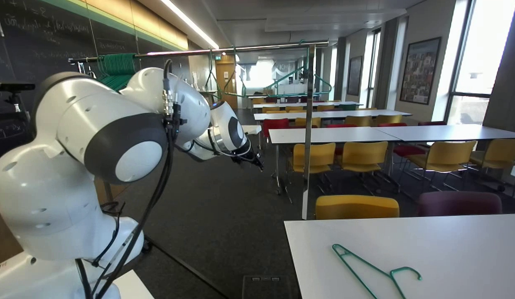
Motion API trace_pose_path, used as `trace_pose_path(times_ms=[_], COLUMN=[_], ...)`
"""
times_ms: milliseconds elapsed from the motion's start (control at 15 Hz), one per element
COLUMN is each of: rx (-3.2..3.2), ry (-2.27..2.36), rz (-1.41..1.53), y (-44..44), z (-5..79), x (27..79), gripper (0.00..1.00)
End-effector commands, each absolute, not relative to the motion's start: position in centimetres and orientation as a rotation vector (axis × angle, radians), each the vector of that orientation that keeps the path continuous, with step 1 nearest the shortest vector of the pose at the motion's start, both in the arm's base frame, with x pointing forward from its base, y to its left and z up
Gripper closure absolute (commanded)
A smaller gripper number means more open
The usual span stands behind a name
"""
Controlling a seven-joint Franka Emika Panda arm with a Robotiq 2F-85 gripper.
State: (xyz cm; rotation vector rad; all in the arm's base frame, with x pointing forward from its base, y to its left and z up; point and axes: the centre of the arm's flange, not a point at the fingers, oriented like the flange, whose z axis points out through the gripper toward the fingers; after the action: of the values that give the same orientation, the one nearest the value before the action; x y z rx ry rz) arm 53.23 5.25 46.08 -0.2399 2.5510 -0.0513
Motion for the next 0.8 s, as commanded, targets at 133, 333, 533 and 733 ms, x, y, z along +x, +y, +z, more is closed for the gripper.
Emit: trace_pose_path(times_ms=[133, 333, 533, 733], rx=[-0.224, -0.213, -0.214, -0.247], ry=[2.413, 2.411, 2.409, 2.364], rz=[-0.052, -0.077, -0.046, -0.049], y=[2.3, 2.6, 2.3, 2.5], z=[53.9, 53.5, 53.5, 53.9], x=[46.5, 48.8, 48.3, 48.2], gripper=[0.00, 0.00, 0.00, 0.00])
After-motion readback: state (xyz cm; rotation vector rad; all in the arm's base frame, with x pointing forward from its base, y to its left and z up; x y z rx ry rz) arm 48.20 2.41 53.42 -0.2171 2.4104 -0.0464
